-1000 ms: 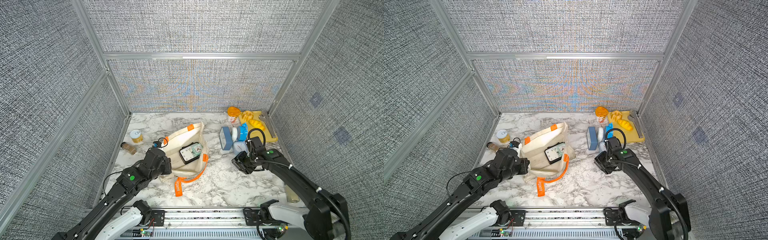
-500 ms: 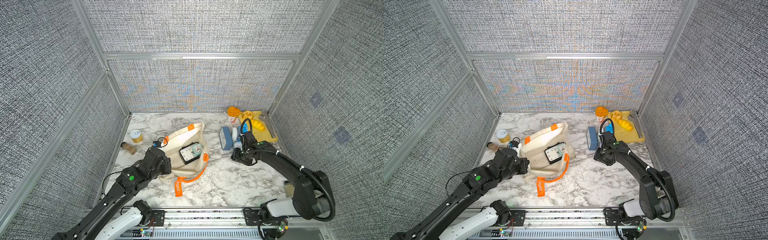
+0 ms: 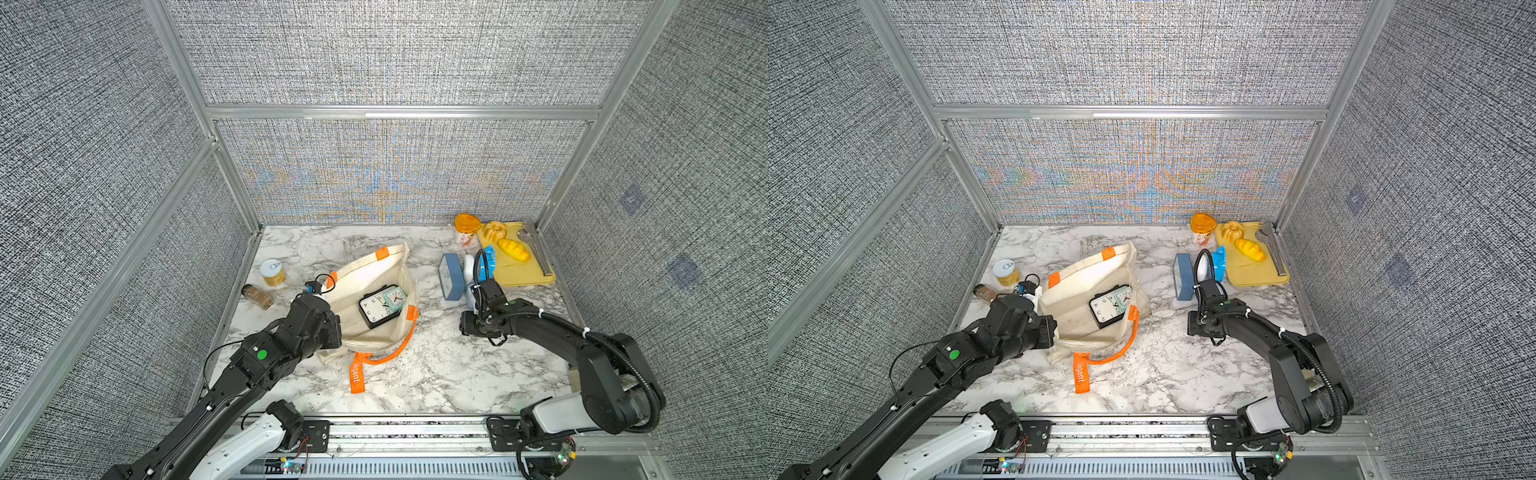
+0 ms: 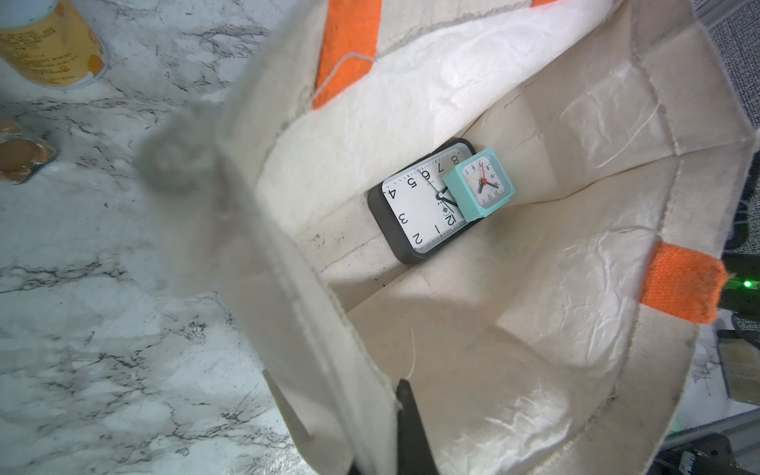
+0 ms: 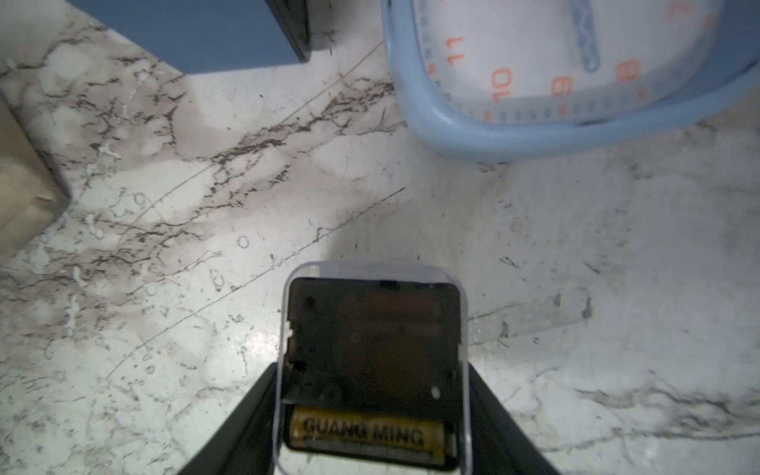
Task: Take the alarm clock out of the canvas bag
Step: Place the alarm at the center of the board.
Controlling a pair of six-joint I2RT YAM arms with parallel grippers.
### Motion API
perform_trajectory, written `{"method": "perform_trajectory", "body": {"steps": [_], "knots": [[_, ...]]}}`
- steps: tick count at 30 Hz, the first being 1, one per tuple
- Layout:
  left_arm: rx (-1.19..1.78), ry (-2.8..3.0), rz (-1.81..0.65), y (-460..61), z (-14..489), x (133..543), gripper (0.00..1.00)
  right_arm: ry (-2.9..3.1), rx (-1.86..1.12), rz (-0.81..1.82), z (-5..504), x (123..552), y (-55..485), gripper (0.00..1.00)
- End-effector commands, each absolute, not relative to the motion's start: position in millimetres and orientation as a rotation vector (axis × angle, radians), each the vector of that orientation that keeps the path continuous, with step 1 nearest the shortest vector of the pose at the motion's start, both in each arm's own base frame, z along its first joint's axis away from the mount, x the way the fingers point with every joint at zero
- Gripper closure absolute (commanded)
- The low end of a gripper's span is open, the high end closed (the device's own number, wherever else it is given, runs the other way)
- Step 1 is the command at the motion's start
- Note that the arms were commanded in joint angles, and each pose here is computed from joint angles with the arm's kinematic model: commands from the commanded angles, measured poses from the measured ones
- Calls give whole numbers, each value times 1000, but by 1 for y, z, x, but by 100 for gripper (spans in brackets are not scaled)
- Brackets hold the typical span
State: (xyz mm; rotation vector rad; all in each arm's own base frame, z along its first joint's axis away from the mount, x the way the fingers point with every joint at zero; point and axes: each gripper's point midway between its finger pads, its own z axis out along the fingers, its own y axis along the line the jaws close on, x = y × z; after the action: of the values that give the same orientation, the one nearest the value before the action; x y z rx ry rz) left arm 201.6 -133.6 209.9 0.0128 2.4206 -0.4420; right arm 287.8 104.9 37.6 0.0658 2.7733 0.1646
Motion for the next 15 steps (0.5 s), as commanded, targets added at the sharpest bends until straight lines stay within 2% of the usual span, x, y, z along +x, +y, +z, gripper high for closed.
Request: {"method": "perform_trajectory", "body": {"steps": [1, 8, 11, 15], "knots": [[50, 2392, -432, -135, 213, 205, 100, 2716, 38, 157, 36, 299, 106, 42], [162, 2397, -405, -140, 210, 206, 100, 2720, 75, 116, 30, 298, 99, 26], [200, 2373, -409, -143, 214, 209, 100, 2696, 86, 102, 38, 298, 96, 18], [245, 2355, -415, -148, 218, 211, 100, 2644, 72, 105, 62, 302, 96, 13]]}}
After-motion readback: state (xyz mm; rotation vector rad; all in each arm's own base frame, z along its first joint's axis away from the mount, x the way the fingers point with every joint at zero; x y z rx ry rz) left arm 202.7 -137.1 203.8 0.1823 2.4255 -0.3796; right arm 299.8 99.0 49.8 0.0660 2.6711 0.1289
